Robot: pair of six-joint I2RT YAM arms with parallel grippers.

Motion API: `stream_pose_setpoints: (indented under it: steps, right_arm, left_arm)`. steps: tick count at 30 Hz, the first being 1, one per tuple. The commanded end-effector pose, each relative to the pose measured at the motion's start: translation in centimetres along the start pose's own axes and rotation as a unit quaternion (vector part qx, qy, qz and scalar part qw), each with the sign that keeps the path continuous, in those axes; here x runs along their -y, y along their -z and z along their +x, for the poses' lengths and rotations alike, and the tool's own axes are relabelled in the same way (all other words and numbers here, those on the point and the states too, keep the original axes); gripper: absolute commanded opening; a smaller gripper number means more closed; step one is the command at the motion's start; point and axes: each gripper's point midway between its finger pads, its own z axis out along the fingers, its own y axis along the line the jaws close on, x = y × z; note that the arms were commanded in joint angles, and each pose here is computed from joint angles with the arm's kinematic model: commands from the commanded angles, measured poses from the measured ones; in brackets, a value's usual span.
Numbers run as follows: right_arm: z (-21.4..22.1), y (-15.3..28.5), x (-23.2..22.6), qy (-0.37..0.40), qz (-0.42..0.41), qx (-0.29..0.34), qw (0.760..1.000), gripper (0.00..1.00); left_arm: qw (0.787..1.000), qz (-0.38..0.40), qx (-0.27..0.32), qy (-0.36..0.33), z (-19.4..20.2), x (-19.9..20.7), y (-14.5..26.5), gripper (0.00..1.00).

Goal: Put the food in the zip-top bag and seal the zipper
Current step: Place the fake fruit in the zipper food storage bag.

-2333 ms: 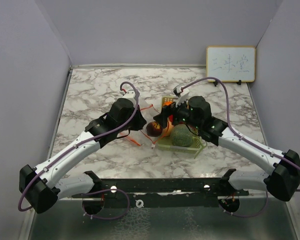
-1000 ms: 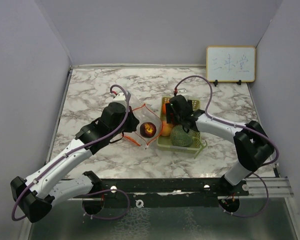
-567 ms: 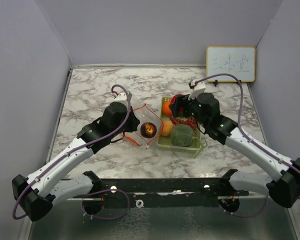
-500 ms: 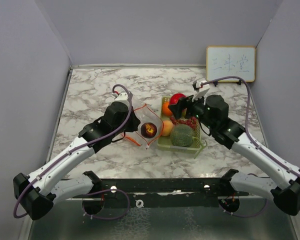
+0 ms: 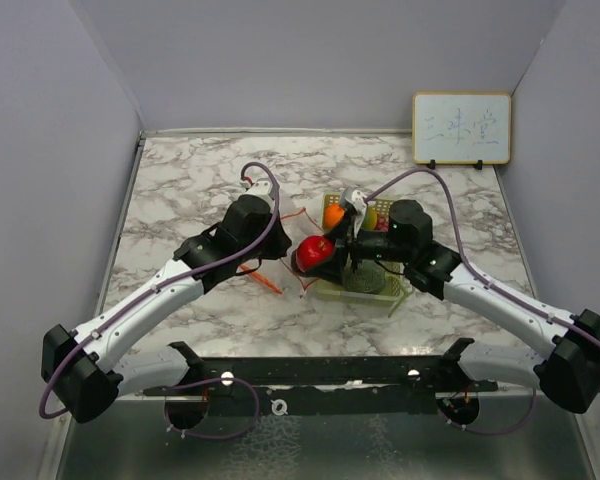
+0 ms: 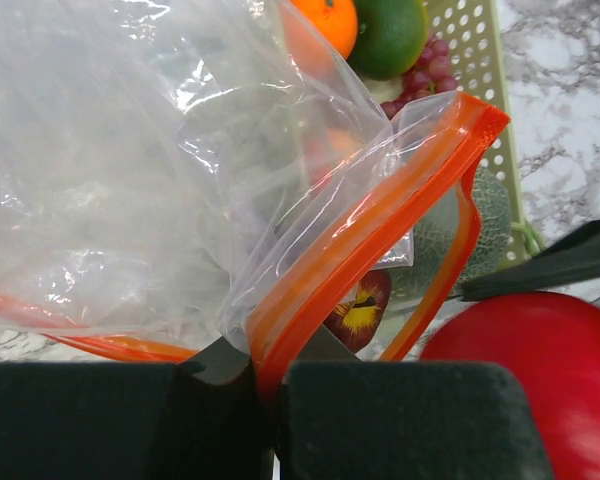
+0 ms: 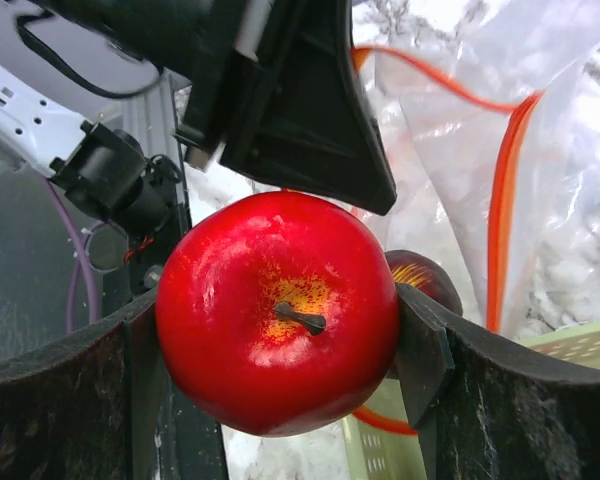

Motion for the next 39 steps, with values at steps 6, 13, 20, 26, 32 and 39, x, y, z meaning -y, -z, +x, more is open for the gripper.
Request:
stream_pose_setpoints:
  steps: [6,13,20,26,32,39]
  right_arm:
    - [0.0,-3.1,4.5,-0.017,0.073,0.02,0.997,0.66]
    - [-0.4,-3.2,11.0,-0.038,0.238,0.031,0.97,0.65]
    - [-1.2,-4.3,9.4,-0.032,0.225,0.04,0.973,0.68]
    - [-1.5,-5.1,6.8,-0.02,0.172,0.027,0.985,0.83]
    - [-0.8,-4.2,5.9,-0.024,0.161,0.009,0.987,1.0]
    - [-2.8,-0.7,5.5,-0.008,0.204,0.023,0.979,1.0]
  left_arm:
    - [0.993,0.114,0.012,0.022,-1.9,4.9,2.5,0.0]
    - [0.984,0.175,-0.009,0.041,-0.2,6.2,4.0,0.0]
    - [0.977,0.208,-0.005,0.054,0.3,7.0,3.7,0.0]
    - [0.972,0.23,-0.003,0.049,1.7,6.9,2.2,0.0]
    - [0.976,0.212,0.016,0.047,1.7,5.8,2.1,0.0]
    - [0.985,0.154,0.048,0.054,0.9,3.6,2.4,0.0]
